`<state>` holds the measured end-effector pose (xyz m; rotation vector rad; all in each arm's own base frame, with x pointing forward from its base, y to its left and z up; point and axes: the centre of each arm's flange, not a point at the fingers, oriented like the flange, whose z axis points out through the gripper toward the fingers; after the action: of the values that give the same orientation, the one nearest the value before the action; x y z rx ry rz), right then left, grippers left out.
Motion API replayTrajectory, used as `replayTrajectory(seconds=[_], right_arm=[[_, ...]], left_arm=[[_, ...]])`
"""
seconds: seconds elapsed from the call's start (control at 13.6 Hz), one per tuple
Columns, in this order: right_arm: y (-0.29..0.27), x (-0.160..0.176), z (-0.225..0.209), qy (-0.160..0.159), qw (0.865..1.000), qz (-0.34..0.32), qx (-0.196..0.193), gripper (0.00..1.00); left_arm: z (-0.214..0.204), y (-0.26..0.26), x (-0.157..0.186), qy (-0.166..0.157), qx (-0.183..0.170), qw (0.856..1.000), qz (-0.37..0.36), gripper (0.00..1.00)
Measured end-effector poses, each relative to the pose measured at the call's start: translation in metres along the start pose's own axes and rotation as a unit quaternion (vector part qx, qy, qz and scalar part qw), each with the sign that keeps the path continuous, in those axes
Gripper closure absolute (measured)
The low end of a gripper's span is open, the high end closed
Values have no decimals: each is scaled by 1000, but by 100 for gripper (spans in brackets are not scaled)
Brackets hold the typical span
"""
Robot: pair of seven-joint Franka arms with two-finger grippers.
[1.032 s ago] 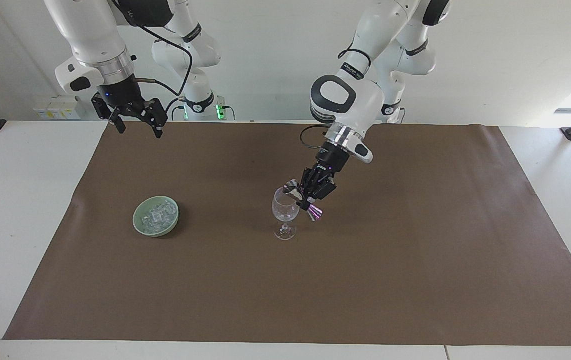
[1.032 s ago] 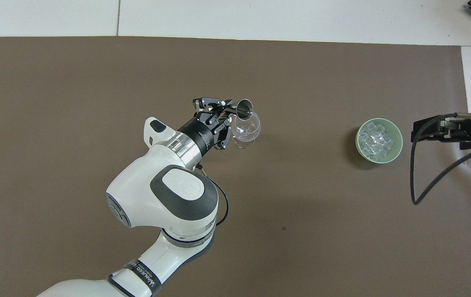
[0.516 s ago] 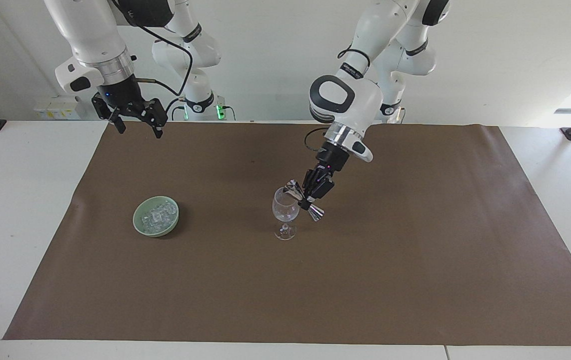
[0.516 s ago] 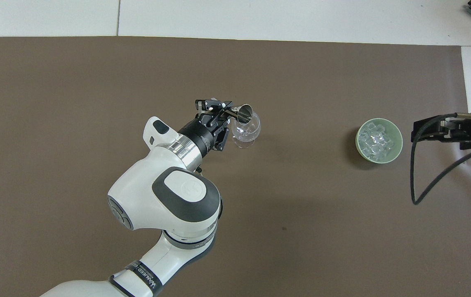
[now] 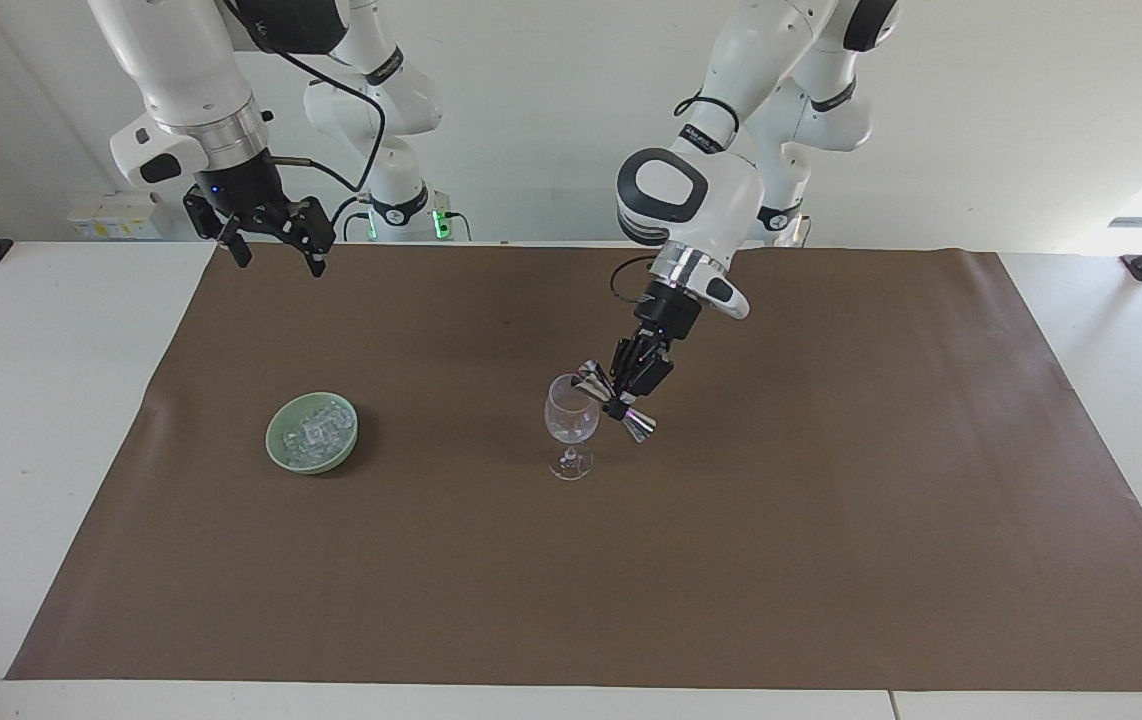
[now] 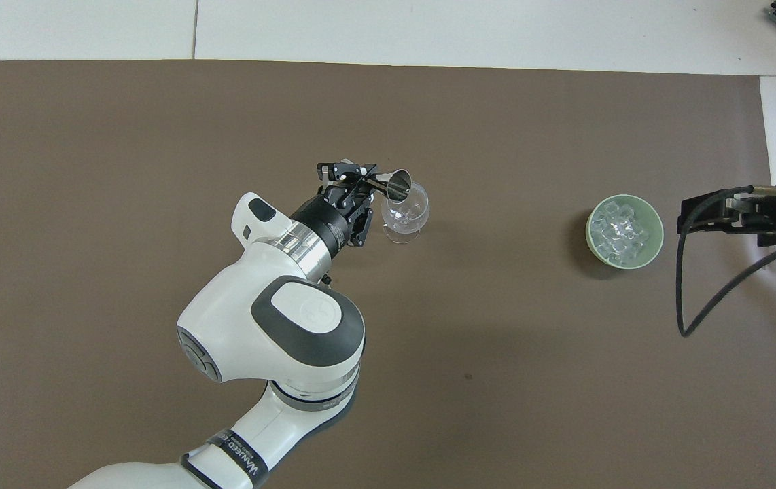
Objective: Pour wine and add ice with both arms
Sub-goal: 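Tilt the jigger over the wine glass with the left gripper to pour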
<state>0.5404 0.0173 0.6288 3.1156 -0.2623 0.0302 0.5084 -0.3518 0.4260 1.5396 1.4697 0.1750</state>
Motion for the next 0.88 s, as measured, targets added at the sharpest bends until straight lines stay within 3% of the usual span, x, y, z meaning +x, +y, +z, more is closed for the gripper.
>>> replayTrajectory(seconds=[0.88], right_arm=[[0, 0, 0, 0, 1000, 0, 0, 0]], left_arm=[[-2, 5, -3, 11, -9, 998, 58, 79]])
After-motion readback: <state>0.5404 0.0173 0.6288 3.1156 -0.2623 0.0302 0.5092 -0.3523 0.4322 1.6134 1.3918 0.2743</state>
